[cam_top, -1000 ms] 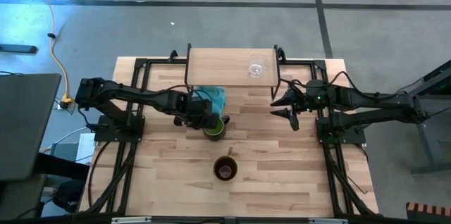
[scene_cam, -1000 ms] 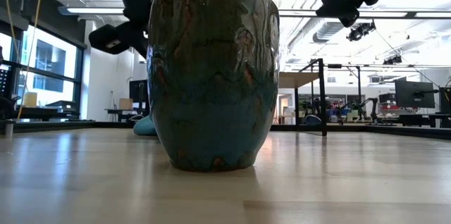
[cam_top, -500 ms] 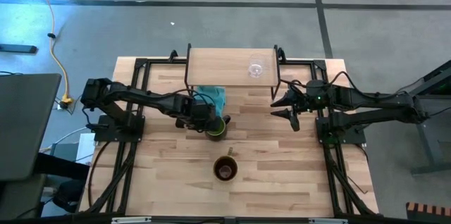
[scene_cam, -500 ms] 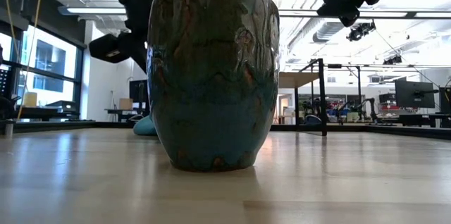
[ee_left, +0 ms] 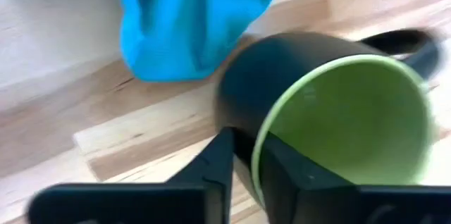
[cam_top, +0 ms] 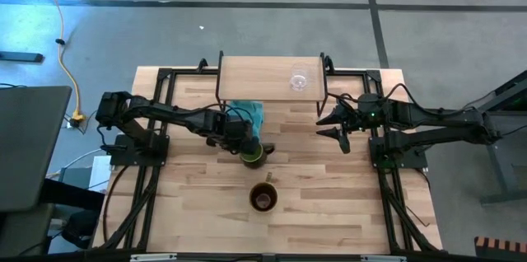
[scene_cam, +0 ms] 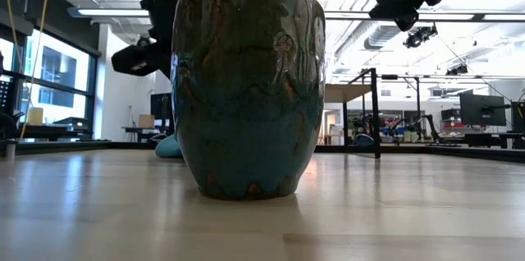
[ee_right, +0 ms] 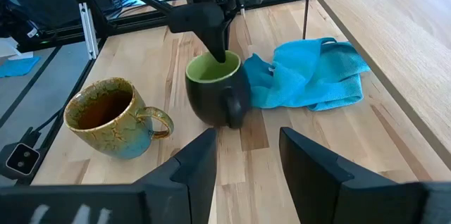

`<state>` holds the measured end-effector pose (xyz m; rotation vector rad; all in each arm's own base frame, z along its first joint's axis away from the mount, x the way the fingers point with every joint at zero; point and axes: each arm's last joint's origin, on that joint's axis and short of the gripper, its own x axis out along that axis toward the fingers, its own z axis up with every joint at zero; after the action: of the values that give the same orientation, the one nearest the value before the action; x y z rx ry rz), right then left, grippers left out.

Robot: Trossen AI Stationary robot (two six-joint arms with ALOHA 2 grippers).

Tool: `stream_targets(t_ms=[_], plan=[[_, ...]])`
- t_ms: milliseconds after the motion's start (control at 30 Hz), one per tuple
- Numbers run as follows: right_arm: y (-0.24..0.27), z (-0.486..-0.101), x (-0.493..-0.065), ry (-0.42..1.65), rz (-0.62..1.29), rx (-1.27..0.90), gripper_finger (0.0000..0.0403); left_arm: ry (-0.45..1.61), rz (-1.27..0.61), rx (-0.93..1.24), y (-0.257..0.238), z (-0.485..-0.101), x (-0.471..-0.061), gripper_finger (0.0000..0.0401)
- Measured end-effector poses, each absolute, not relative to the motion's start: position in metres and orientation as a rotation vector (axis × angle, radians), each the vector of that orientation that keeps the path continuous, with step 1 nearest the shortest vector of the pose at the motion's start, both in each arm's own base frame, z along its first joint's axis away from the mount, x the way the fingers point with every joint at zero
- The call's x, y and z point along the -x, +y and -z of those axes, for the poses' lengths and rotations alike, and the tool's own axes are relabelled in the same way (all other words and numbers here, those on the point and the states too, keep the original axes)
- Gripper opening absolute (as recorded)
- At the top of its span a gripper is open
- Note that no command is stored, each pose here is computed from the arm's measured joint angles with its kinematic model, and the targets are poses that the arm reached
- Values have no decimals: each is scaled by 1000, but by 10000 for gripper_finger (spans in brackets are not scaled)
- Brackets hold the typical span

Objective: Stack small to large cups/mugs on shelf
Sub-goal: Put the black mug on the shelf

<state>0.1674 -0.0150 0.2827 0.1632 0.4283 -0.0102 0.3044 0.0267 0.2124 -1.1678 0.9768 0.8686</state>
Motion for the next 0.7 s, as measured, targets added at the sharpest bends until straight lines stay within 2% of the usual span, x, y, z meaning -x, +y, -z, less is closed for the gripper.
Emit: stream_targets(t_ms=[100,300,467,700], plan=[[-15,-283,-167,428,10,-164,144,994,-844,1129,26,-212,-304,10],[-15,-283,-167,428,11,-164,144,1020,-844,1079,27,-211,-302,27],[-15,-283,-167,428,11,-164,144,1026,-808,1032,27,-212,-303,7],[-15,-283,-167,428,14,-173,144,1049,-767,976,27,-212,-303,5]])
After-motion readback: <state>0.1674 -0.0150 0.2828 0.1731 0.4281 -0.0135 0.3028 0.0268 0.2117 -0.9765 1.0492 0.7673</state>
